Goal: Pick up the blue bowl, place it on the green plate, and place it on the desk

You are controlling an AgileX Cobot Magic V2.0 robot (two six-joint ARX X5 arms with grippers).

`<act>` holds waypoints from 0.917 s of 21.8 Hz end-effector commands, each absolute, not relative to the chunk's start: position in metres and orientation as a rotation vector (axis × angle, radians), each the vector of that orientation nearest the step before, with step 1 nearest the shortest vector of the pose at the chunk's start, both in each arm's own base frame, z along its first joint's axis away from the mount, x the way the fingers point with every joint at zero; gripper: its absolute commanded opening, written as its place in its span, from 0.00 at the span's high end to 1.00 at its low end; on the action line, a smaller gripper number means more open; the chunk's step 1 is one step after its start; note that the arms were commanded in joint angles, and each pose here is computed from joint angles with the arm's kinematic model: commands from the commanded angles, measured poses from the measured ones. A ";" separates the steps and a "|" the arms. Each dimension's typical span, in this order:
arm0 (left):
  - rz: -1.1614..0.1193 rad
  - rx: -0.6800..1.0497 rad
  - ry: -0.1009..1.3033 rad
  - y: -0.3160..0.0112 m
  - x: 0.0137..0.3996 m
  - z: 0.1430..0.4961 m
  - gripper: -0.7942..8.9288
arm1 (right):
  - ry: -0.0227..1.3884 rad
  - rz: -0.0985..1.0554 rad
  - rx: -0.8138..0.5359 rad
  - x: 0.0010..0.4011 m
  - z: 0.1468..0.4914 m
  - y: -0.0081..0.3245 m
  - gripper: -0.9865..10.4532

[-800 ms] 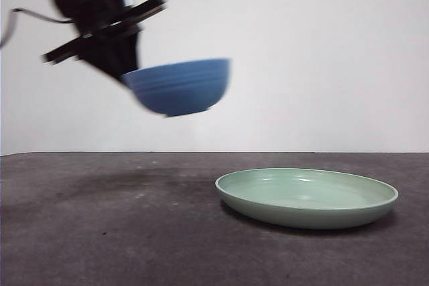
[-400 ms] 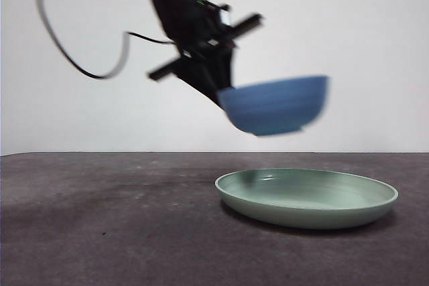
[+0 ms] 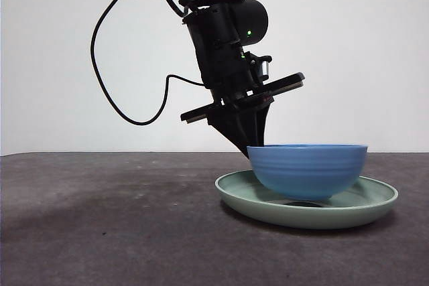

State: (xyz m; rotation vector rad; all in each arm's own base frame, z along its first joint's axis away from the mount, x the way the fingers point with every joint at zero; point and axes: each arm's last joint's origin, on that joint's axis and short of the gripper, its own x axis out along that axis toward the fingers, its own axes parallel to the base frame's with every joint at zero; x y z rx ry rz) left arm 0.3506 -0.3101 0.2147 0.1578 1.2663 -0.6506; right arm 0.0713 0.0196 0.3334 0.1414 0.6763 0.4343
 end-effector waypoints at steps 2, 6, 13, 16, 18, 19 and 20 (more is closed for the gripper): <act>-0.668 0.170 1.250 -0.318 0.352 0.213 0.90 | 0.647 0.439 0.138 0.071 0.339 0.020 0.41; -0.673 0.172 1.251 -0.320 0.351 0.213 0.88 | 0.647 0.439 0.138 0.071 0.339 0.020 0.41; -0.665 0.173 1.266 -0.318 0.350 0.229 0.36 | 0.647 0.440 0.138 0.071 0.339 0.020 0.41; -0.689 0.206 1.257 -0.314 0.346 0.262 0.36 | 0.654 0.437 0.145 0.071 0.339 0.020 0.41; -0.716 0.219 1.211 -0.309 0.340 0.290 0.36 | 0.669 0.431 0.164 0.070 0.338 0.020 0.41; -0.732 0.222 1.182 -0.305 0.336 0.302 0.36 | 0.674 0.431 0.168 0.070 0.338 0.020 0.41; -0.743 0.227 1.159 -0.300 0.331 0.316 0.36 | 0.675 0.428 0.173 0.070 0.338 0.020 0.41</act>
